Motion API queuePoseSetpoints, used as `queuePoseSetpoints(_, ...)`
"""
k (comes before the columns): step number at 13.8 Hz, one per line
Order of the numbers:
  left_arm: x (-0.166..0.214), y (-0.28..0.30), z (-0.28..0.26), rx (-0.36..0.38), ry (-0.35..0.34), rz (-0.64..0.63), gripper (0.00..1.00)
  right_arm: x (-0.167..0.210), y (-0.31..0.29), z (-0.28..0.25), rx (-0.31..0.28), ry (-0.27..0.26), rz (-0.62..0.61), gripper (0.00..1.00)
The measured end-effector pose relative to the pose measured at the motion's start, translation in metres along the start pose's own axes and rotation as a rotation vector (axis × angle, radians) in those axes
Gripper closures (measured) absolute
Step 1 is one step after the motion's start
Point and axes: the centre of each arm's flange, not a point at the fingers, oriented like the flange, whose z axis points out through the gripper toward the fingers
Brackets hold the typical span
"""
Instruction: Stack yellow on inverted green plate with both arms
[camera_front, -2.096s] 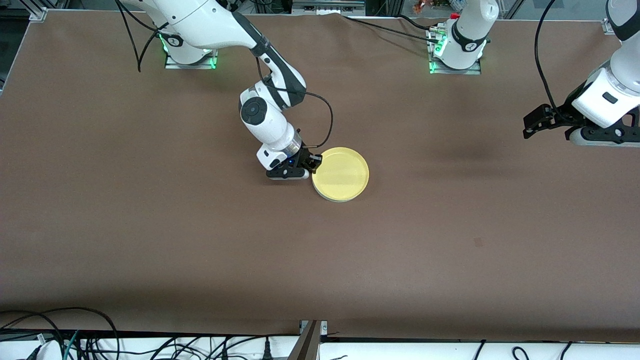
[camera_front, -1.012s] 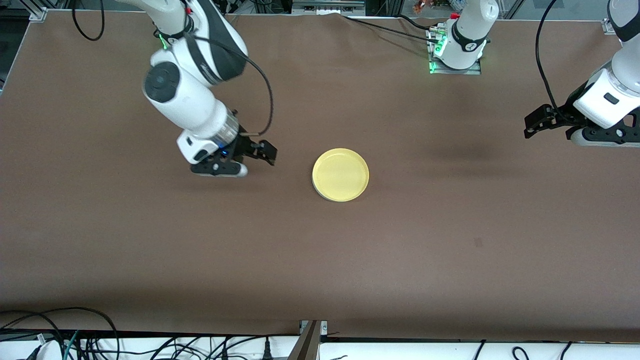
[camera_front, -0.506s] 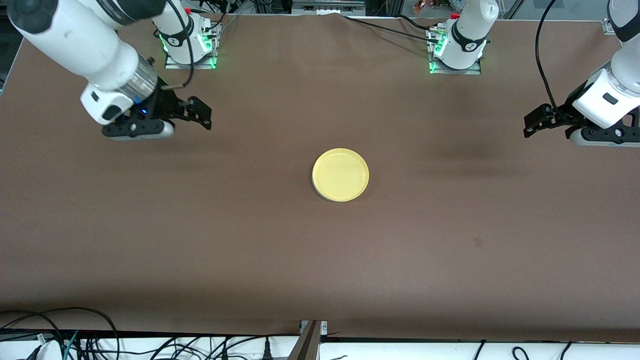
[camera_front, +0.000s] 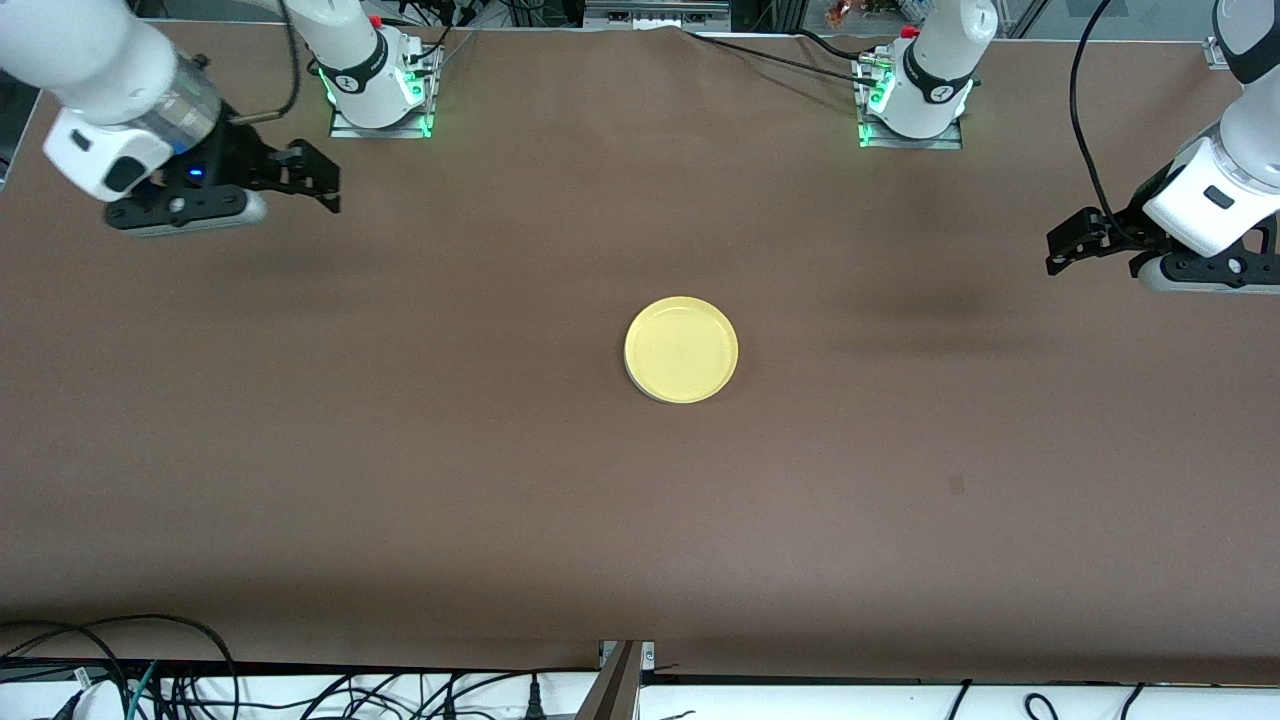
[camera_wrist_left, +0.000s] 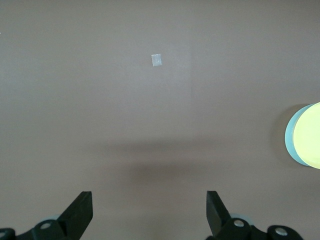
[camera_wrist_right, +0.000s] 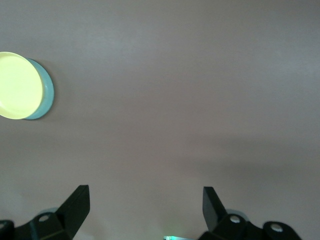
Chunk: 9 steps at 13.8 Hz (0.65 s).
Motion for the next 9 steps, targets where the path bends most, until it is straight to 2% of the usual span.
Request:
queuePoseSetpoints(3, 0.0, 0.0, 0.0, 0.0, 0.0, 0.001, 0.0, 0.0, 0.029, -0.018, -0.006, 0.017, -0.032, 0.0)
queuePoseSetpoints(9, 0.0, 0.001, 0.001, 0.0, -0.001, 0.001, 0.0, -0.002, 0.036, -0.023, -0.037, 0.001, -0.06, 0.0)
